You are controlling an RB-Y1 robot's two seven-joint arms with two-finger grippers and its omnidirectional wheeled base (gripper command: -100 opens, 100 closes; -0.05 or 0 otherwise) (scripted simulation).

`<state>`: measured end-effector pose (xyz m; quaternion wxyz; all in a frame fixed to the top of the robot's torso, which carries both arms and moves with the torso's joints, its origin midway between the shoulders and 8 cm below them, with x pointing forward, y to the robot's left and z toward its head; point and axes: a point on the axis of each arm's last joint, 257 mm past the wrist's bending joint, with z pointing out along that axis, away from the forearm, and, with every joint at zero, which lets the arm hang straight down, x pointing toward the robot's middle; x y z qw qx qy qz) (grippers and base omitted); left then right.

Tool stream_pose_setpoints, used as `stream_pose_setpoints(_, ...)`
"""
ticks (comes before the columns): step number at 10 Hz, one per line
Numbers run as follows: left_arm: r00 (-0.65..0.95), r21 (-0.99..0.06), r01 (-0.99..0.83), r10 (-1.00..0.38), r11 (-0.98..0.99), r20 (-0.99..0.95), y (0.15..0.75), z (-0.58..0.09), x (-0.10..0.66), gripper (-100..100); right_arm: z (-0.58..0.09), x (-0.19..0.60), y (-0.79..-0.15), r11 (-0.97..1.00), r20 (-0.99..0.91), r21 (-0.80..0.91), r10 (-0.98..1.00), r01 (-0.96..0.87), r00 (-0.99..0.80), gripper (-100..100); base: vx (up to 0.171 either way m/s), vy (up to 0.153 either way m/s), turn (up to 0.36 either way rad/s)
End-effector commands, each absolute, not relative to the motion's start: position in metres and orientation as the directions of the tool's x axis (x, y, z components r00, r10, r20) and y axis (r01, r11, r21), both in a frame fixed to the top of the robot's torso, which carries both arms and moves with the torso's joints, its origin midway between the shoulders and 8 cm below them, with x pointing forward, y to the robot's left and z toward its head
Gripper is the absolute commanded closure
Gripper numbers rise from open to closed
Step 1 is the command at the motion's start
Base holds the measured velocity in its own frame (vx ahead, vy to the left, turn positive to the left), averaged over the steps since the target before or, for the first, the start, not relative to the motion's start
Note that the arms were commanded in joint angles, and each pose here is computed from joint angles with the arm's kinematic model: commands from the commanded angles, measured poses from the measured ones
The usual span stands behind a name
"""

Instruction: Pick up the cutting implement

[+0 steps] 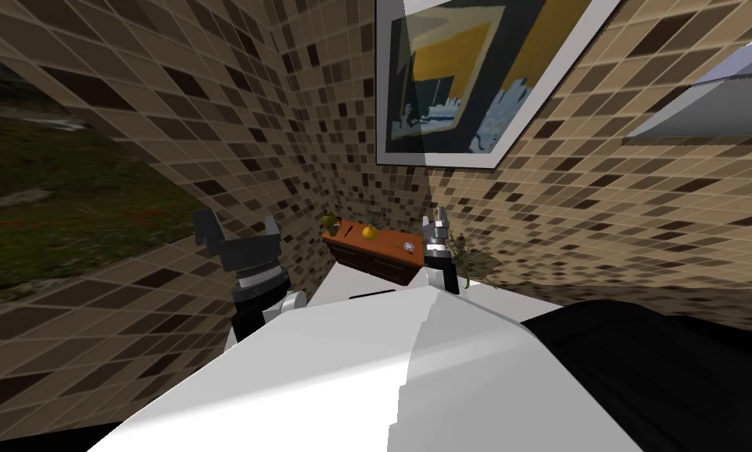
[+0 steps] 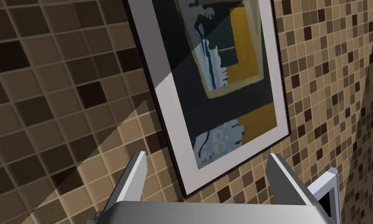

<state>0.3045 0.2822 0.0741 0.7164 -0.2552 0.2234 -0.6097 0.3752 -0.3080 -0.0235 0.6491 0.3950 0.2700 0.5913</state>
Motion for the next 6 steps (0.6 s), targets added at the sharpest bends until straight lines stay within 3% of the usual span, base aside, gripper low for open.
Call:
stream_pose_setpoints(1,0.157,-0.638,0.760,-0.988,0.126,-0.009,0.282,0.074,0.304,0,-0.032,0.378,-0.304,0.012,0.073,0.849,0.988,-0.528,0.140,-100,-0.004,0.010,0.043)
stream_pose_setpoints(6,0.157,-0.638,0.760,-0.988,0.126,-0.009,0.282,0.074,0.304,0,-0.104,0.388,-0.286,0.129,-0.113,0.931,0.991,-0.340,0.066,-100,-0.016,0.039,0.103)
